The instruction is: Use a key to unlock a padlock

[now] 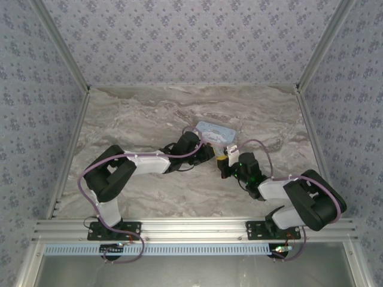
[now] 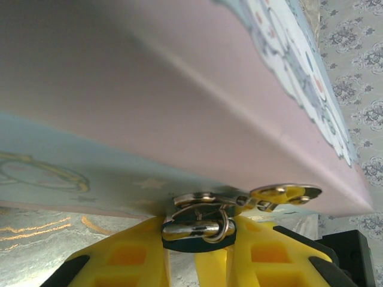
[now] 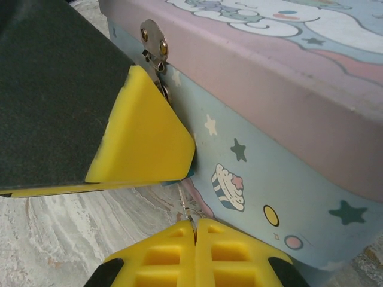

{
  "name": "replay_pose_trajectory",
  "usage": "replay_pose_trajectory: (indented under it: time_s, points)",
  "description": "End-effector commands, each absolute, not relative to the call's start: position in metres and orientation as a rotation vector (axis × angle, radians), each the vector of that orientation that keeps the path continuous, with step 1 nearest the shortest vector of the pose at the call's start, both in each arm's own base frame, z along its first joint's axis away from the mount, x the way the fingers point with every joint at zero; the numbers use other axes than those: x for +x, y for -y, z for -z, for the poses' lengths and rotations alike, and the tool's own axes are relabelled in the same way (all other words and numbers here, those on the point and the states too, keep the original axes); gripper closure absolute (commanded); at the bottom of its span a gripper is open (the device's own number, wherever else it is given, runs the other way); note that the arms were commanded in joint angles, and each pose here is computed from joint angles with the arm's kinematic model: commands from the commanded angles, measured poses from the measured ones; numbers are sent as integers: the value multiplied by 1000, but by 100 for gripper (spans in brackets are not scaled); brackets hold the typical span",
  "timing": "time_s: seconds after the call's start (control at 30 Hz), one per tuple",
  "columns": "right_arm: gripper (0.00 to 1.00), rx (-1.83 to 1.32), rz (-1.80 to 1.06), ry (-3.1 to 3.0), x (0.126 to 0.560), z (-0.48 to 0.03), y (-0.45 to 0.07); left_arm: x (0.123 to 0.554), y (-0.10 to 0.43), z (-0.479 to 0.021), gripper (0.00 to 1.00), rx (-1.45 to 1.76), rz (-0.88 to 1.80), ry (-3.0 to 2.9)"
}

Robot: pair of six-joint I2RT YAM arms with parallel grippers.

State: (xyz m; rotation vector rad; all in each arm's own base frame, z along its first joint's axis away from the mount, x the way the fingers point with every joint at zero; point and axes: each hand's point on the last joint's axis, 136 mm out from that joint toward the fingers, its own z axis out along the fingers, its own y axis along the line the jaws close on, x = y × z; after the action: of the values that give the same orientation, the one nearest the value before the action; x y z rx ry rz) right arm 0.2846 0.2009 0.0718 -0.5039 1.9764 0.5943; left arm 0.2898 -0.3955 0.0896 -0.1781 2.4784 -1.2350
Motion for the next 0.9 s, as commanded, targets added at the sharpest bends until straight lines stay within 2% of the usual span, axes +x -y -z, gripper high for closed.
replay_pose_trajectory:
  time_s: [0.0,0.43,0.87]
  points:
    - [100,-473,-620,-1880,301,-101,-205,282,411,-129,78,-111,1374,-2403]
    - [100,-550,-501,-1909,302,-91,-198,282,411,-132,78,-115,1379,-2399]
    - [100,-555,-506,-1893,300,-91,-195,281,409,-135,78,-143,1386,-2409]
